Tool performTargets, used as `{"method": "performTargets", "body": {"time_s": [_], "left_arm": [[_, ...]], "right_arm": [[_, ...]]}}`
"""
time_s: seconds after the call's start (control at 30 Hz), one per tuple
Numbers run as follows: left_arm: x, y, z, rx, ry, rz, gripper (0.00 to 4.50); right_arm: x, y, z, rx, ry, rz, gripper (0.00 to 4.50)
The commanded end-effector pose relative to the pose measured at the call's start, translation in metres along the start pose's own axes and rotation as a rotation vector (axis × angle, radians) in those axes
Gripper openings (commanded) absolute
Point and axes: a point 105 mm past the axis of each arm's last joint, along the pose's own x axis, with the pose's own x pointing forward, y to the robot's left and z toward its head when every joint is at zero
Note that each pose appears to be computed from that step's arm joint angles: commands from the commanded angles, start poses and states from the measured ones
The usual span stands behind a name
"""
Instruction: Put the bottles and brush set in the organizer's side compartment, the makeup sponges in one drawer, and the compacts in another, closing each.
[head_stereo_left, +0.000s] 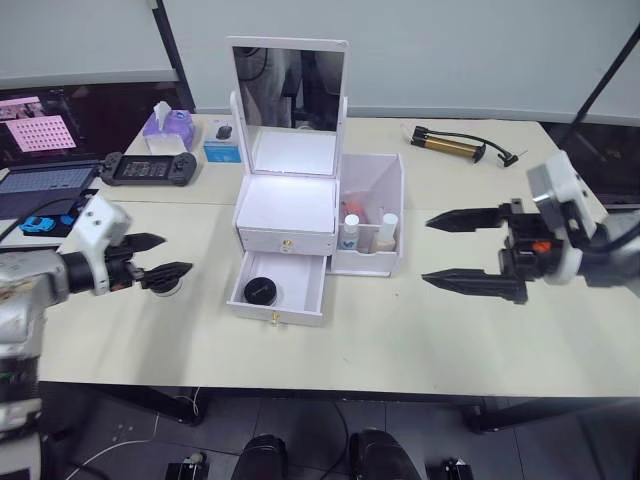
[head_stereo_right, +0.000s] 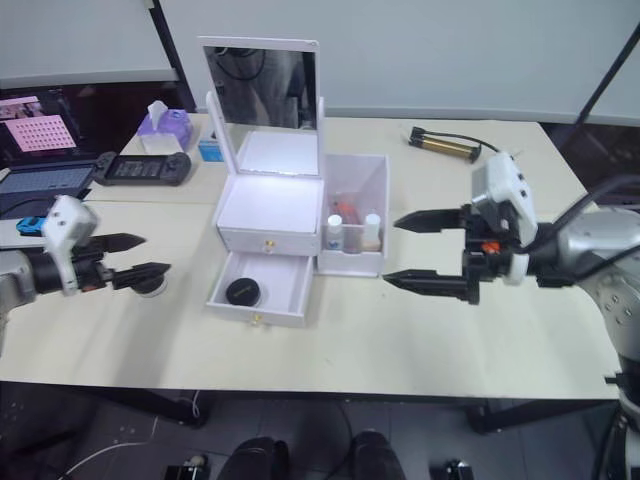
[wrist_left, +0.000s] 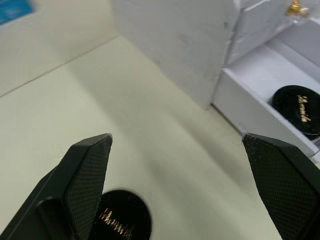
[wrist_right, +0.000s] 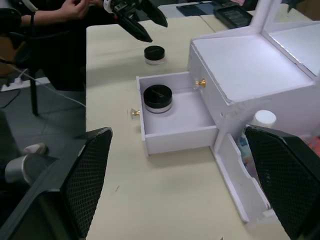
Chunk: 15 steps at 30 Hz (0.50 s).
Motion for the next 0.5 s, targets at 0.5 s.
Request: {"method": "performTargets", "body": {"time_s": [0.5], "left_arm": [[-0.077, -0.045, -0.067, -0.169, -0.029, 0.373, 4.47]], "right_arm": [[0.055, -0.026, 0.021, 0.011, 0.026, 0.236, 4.50]]}}
